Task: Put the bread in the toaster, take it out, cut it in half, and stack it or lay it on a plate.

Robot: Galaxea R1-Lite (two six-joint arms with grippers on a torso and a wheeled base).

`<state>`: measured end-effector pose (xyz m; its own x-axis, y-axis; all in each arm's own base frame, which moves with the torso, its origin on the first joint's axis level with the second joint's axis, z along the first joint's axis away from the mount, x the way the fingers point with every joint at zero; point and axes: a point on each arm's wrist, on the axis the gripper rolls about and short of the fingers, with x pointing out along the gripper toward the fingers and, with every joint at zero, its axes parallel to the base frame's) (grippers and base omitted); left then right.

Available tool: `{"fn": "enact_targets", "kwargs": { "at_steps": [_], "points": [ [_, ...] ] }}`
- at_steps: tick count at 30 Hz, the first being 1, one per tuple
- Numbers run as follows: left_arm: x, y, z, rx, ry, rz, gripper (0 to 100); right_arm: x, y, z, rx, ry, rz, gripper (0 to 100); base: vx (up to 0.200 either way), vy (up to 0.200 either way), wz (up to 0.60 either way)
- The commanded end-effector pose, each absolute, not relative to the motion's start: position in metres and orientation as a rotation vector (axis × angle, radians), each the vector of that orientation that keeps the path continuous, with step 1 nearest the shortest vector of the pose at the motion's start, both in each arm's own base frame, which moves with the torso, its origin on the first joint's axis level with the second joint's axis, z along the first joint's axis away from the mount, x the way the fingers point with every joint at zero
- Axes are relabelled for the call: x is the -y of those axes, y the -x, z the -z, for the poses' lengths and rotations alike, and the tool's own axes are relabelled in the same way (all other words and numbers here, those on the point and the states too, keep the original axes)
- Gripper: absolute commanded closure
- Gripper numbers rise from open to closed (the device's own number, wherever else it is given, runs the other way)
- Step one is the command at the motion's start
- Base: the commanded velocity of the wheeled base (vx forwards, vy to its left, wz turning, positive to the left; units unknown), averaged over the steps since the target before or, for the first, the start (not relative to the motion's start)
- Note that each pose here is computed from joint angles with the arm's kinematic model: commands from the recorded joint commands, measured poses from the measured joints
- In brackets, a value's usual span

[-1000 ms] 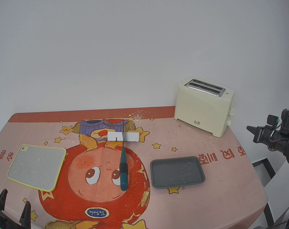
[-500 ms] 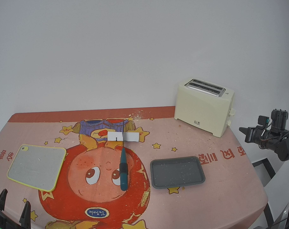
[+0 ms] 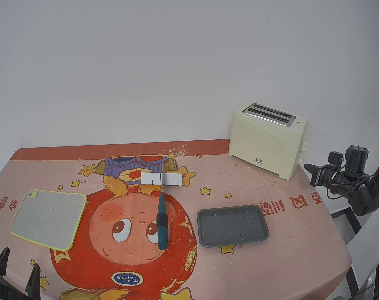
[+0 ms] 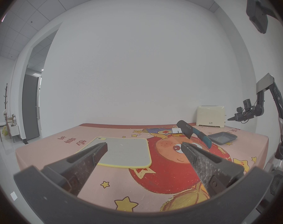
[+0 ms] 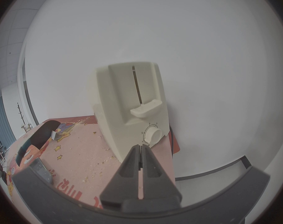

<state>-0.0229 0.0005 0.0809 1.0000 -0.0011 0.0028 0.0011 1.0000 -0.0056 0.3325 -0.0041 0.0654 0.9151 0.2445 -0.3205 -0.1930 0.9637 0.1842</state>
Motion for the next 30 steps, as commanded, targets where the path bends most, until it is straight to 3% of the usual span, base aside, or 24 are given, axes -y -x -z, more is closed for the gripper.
{"fn": "enact_targets", "kwargs": {
  "at_steps": [1,30],
  "points": [
    [-0.001,0.022,-0.076,-0.009,0.006,0.002,0,0.004,-0.339,-0.052,-0.374,-0.153,-0.223,100,0.0,0.0,0.0],
    [0.0,0.022,-0.076,-0.009,0.006,0.0,0,0.0,-0.351,-0.058,-0.334,-0.184,-0.232,100,0.0,0.0,0.0]
  ]
}}
